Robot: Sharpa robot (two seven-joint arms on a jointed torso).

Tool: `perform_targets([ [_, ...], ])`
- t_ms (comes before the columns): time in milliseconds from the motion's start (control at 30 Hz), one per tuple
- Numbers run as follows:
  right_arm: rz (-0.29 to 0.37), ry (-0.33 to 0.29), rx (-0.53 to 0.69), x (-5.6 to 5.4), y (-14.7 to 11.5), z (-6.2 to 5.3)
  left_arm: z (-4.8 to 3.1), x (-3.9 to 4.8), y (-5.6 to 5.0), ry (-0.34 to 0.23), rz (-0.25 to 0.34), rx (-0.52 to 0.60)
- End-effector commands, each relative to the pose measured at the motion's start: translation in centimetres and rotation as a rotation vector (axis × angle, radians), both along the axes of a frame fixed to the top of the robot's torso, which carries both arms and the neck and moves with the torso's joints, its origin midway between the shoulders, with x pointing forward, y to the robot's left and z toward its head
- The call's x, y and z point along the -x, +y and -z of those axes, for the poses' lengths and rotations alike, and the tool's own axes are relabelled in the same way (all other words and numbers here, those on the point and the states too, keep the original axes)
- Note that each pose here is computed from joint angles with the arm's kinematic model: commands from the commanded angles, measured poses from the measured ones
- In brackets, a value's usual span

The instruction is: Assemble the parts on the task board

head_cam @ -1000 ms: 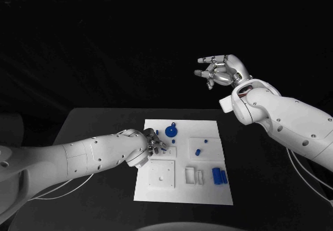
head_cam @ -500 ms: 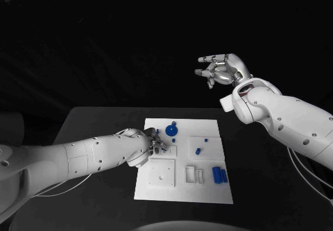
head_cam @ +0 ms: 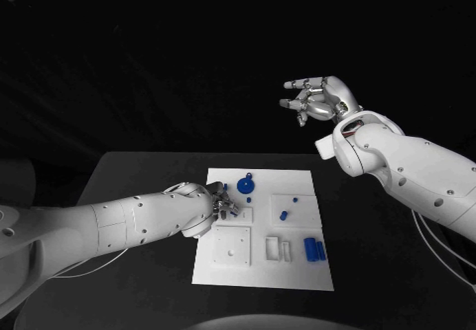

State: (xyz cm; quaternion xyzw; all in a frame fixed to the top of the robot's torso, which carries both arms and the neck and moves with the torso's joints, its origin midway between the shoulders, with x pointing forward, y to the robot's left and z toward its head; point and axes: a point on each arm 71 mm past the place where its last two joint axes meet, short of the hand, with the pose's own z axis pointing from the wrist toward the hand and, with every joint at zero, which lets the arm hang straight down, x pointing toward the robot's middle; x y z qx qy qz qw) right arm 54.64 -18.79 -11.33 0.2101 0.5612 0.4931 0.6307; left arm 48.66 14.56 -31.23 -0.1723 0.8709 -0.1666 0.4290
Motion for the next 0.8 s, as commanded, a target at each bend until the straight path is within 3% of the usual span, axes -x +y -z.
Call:
perform_targets([
  [33,-0.014,0.006,0.003,0.0,0.1,0.03,0.01,0.13,-0.33,-0.001,0.035,-0.026],
  [800,-0.014,0.012,0.006,-0.09,0.1,0.16,0.08,0.04,-0.7,-0.004,0.082,-0.076],
])
